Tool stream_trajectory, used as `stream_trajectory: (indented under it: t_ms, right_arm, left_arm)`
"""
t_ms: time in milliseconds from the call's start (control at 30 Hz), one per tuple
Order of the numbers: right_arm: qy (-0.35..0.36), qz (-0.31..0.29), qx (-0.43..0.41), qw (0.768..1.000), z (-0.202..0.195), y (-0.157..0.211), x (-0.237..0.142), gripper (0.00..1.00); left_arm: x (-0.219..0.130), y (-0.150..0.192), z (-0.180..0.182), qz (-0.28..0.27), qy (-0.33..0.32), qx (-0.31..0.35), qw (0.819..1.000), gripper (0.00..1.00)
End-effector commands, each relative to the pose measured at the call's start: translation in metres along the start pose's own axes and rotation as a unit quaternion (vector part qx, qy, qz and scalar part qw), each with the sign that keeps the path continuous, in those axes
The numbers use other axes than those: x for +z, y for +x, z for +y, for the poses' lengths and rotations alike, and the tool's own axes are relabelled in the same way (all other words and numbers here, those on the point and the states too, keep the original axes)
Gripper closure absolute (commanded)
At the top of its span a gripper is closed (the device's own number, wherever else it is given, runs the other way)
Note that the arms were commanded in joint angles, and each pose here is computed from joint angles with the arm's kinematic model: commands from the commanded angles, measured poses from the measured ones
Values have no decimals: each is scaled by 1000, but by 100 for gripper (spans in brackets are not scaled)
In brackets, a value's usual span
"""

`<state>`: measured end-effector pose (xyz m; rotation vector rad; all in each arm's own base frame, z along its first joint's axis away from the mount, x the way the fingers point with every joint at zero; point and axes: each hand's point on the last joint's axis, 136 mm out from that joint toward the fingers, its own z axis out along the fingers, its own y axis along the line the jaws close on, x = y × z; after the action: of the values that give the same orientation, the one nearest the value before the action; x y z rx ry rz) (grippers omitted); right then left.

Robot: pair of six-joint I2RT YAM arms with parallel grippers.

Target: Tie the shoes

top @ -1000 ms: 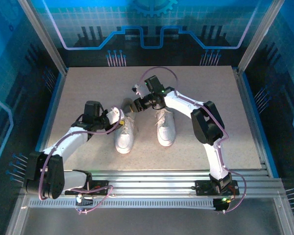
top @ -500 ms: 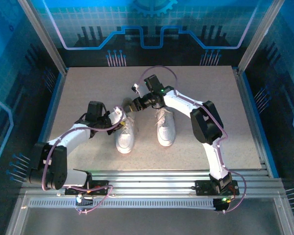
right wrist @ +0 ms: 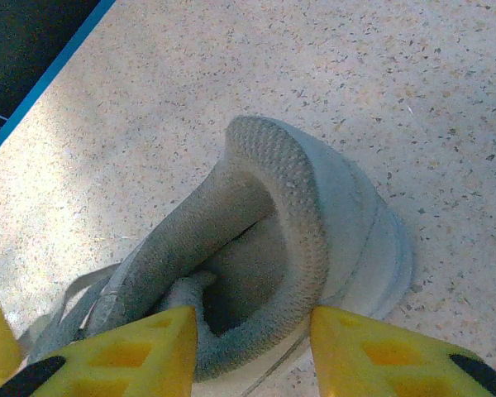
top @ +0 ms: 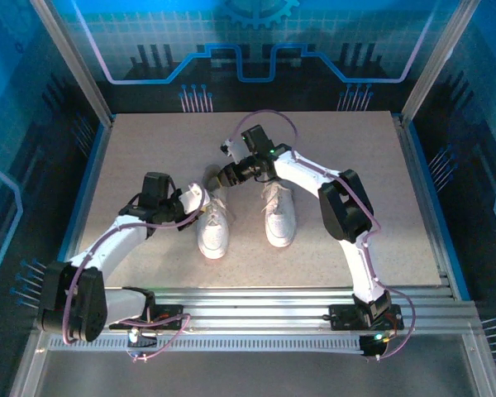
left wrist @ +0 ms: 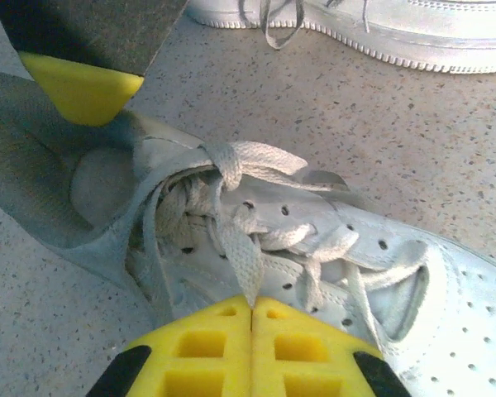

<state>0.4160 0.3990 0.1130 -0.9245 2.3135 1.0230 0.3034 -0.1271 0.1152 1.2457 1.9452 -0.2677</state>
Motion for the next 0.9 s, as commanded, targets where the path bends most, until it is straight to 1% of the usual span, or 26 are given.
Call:
stream_trajectory:
  t_ms: [0,133,400,700,867]
  right_arm:
    - [-6,17,1,1000,-4,8,9,60]
    - [-5,20,0,1000,-5,9,10,60]
    - [-1,27,-2,1000,-7,14,11,61]
    - [1,29,-3,1000,-10,15,10,61]
    - [-1,30,-5,1000,-8,15,10,62]
  left_arm:
    - [-6,6,-9,23,21,-9,999,100]
    - [-5,12,-11,47,32,-32,998,100]
    - [-6,23,-18,75,45,-58,995,100]
    - [-7,42,-15,122,28,-96,987,100]
    - [-6,46,-13,134,22,-108,985,100]
